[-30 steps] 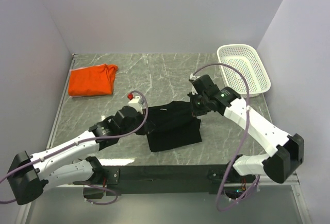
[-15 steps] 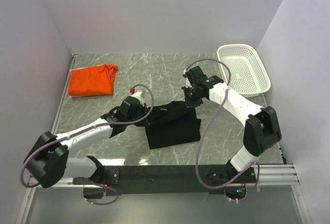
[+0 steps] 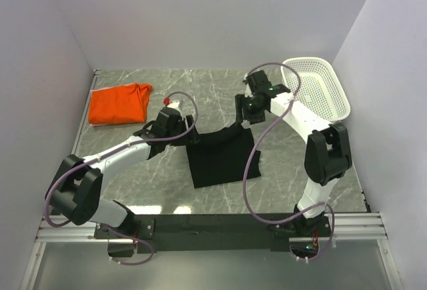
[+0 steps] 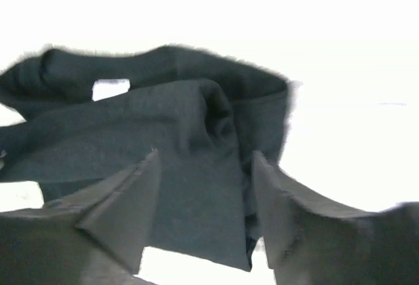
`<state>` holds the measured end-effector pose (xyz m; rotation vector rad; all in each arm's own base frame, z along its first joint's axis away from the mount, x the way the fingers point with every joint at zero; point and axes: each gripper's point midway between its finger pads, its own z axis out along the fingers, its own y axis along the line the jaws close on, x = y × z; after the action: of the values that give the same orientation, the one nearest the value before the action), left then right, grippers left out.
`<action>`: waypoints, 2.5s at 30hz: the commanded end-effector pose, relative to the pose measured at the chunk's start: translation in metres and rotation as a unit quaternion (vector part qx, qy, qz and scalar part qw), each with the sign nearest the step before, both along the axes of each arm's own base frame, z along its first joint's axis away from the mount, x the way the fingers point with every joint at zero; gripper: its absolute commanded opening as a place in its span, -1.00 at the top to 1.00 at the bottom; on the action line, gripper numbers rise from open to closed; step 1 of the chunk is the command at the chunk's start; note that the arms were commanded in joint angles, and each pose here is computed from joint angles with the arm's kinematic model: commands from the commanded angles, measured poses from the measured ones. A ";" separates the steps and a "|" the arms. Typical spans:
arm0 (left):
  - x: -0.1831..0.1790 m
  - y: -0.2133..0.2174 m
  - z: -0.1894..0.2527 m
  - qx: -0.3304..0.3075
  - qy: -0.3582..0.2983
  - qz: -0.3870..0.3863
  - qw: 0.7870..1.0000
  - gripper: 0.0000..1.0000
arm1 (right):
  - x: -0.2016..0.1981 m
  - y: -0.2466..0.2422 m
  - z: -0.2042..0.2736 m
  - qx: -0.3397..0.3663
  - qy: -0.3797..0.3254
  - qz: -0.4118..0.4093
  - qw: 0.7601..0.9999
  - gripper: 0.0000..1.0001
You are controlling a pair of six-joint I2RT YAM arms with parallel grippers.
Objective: Fold and stack the t-shirts
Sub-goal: Fold the tshirt, then neatly place the folded tshirt to the corner
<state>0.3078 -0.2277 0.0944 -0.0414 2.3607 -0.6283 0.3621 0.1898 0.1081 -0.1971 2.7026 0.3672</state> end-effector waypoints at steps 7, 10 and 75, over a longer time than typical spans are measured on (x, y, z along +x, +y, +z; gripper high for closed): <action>0.016 0.029 0.081 -0.006 -0.102 0.073 0.992 -0.78 | -0.001 -0.016 0.101 0.062 -0.157 -0.030 0.985 -0.43; 0.000 0.022 0.062 -0.021 -0.074 0.049 0.996 -0.80 | -0.026 -0.006 0.088 0.077 -0.142 -0.004 0.987 -0.43; -0.085 -0.042 -0.091 -0.170 0.081 -0.015 0.982 -0.99 | -0.133 -0.012 -0.106 0.020 0.011 -0.058 0.998 -0.30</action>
<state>0.2477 -0.2720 0.0493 -0.1933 2.2001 -1.1725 0.2451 0.1745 0.0204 -0.0269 2.6502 0.3719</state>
